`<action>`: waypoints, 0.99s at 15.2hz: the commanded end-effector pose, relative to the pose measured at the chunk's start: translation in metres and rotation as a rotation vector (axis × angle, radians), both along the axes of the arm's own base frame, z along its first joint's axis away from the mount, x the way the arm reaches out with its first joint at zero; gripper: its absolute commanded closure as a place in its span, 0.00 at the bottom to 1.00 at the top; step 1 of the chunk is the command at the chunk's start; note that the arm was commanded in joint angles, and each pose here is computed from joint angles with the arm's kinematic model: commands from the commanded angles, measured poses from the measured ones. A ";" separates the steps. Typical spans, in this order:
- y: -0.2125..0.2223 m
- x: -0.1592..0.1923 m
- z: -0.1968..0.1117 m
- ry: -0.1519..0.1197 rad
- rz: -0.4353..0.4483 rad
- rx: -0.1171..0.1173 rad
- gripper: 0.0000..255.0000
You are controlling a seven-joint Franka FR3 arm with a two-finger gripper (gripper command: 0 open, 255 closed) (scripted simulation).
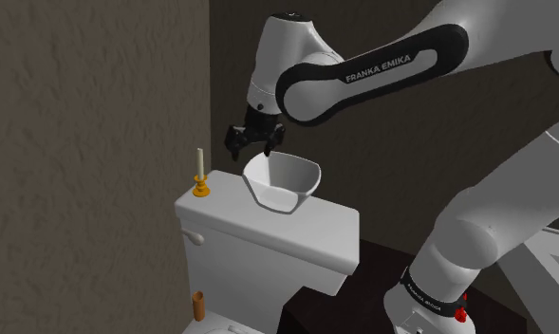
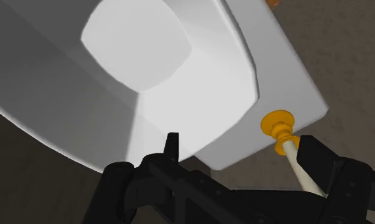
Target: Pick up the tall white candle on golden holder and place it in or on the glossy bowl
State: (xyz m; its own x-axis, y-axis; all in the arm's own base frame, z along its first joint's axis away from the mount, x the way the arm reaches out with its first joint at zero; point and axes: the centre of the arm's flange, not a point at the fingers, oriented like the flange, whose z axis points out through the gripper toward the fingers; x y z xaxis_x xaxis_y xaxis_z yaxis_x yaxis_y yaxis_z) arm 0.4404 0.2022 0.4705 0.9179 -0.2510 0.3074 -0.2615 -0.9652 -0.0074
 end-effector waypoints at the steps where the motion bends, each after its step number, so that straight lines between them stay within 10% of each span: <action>1: 0.018 0.016 -0.008 -0.023 -0.022 -0.006 0.00; 10: 0.090 0.095 -0.059 -0.115 -0.112 -0.044 0.00; 15: 0.091 0.110 -0.081 -0.121 -0.119 -0.047 0.00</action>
